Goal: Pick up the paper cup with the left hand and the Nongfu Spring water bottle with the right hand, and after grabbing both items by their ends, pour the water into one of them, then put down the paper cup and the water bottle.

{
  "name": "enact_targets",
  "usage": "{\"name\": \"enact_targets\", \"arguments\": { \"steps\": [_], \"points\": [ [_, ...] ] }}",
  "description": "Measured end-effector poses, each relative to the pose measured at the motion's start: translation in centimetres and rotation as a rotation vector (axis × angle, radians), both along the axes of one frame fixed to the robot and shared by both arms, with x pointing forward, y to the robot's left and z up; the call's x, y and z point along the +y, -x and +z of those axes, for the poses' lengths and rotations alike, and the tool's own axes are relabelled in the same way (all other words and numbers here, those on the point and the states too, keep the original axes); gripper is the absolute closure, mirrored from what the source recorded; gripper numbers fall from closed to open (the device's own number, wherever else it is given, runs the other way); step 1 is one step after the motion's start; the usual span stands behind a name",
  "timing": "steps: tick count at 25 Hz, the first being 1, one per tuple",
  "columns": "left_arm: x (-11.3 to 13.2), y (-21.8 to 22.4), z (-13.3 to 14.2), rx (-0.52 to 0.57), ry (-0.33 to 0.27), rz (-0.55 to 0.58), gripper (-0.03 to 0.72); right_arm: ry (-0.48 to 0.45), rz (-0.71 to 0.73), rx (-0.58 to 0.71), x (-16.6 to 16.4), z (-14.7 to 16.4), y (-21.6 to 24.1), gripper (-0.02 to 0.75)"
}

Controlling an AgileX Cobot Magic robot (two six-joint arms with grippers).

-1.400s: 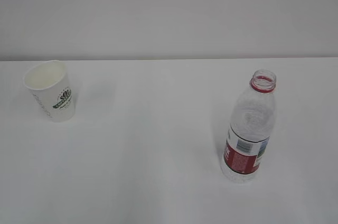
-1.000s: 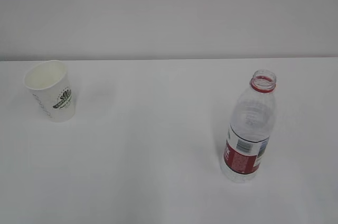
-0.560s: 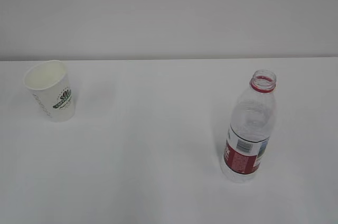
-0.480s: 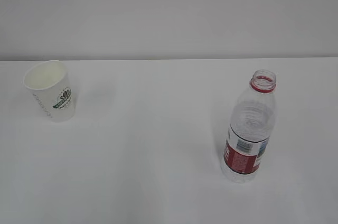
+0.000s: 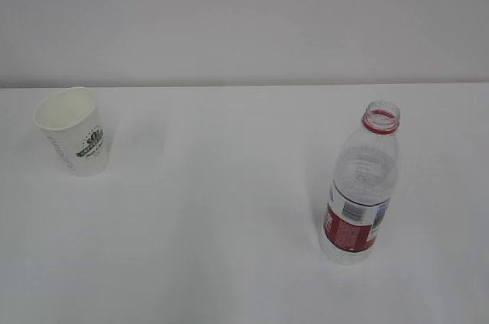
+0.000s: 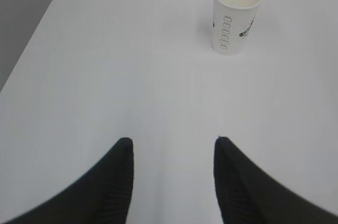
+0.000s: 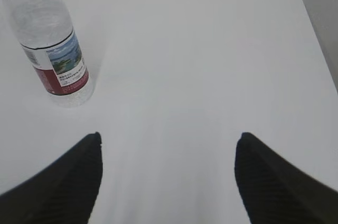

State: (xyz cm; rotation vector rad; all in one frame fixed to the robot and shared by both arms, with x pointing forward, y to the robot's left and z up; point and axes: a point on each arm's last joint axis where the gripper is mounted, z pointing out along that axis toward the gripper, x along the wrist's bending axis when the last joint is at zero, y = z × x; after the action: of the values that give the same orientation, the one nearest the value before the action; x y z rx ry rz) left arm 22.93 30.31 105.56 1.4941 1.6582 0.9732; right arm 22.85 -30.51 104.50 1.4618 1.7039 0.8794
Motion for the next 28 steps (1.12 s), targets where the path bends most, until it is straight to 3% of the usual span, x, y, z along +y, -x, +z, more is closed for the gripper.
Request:
{"name": "enact_targets", "arguments": {
  "steps": [9,16,22,28],
  "points": [
    [0.1,0.0,0.0,0.000,-0.007,0.005,0.323,0.000,0.000,0.000,0.0,0.0,0.0,0.151],
    [0.1,0.0,0.1,-0.010,-0.010,0.006,0.175,-0.012,-0.004,-0.041,-0.1,1.1,0.5,0.150],
    [0.1,-0.3,1.6,-0.122,-0.019,0.004,0.152,-0.025,-0.009,-0.073,-0.1,2.7,0.7,0.150],
    [0.2,-2.5,2.2,-0.076,-0.021,0.003,0.150,-0.022,-0.006,-0.062,0.1,3.5,-0.9,0.151]
  ]
}}
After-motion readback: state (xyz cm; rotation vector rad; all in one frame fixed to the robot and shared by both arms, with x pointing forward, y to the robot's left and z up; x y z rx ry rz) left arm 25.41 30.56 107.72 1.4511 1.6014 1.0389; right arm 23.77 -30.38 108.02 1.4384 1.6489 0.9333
